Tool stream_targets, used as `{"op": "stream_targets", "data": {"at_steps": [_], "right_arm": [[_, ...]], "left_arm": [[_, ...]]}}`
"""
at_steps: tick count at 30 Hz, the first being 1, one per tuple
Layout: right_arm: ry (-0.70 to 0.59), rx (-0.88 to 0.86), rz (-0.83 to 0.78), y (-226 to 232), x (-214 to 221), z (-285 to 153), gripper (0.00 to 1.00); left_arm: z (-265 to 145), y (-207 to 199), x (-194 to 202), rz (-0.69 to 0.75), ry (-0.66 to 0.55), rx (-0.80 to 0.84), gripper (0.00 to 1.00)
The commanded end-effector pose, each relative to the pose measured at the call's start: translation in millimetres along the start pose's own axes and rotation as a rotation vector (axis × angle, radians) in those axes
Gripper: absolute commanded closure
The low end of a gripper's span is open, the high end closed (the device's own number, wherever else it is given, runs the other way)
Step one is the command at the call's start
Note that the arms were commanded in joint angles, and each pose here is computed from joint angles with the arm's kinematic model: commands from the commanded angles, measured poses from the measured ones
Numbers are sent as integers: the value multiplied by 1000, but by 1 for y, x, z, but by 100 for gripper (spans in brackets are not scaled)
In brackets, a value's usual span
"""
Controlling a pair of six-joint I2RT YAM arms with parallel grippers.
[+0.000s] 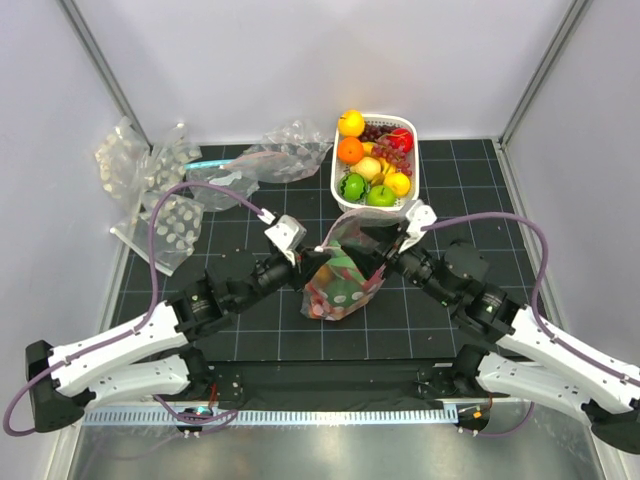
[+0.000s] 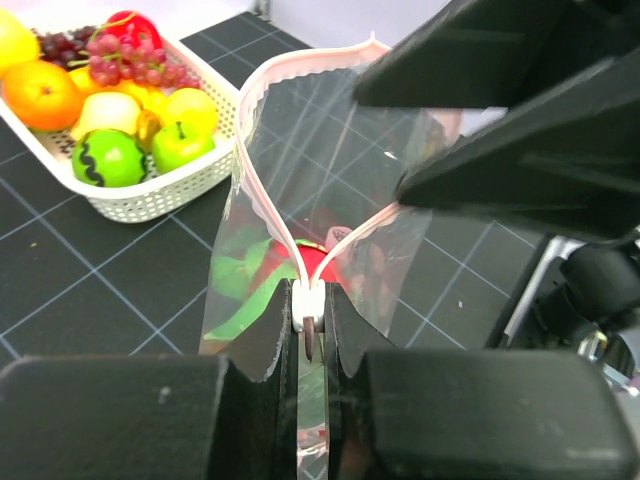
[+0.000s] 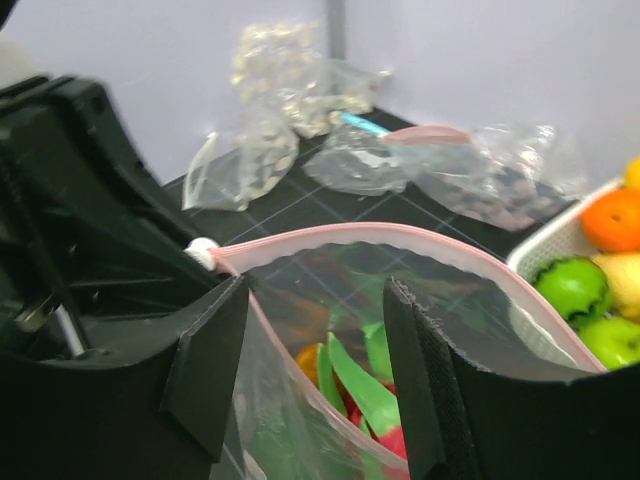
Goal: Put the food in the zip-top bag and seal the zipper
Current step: Adjust the zipper food storage bag at the center of the board.
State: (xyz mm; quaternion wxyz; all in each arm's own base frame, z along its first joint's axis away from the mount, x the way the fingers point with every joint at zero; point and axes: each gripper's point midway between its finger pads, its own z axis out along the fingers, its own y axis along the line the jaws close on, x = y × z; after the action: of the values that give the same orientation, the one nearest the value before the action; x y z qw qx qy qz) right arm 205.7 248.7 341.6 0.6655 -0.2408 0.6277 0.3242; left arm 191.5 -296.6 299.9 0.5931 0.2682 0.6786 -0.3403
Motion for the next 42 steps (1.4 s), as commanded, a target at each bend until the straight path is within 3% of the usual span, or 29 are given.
{"op": "stream_targets", "data": {"at_steps": [1, 10, 15, 18, 20, 23, 28, 42], "right_arm": [[-32, -241, -85, 41, -16, 5, 41], [84, -356, -125, 58, 7, 11, 64], [118, -340, -131, 55, 13, 13, 99], [97, -308, -122, 50, 7, 12, 99], [59, -254, -100, 42, 1, 13, 99], [-15, -181, -64, 31, -11, 7, 99], [-88, -146, -50, 24, -21, -3, 99], [-65, -270, -69, 45, -18, -3, 99]], "left_arm": [[-9, -14, -24, 7, -86, 87, 100], [-17, -10, -29, 1, -104, 73, 100], [-20, -9, -31, -8, -120, 66, 98], [-20, -9, -29, -9, -116, 65, 87], [-19, -11, -26, -7, -109, 80, 72], [-16, -13, -23, -2, -99, 89, 62], [-10, -10, -19, 0, -76, 67, 61], [2, -10, -14, -11, -42, 52, 74]]}}
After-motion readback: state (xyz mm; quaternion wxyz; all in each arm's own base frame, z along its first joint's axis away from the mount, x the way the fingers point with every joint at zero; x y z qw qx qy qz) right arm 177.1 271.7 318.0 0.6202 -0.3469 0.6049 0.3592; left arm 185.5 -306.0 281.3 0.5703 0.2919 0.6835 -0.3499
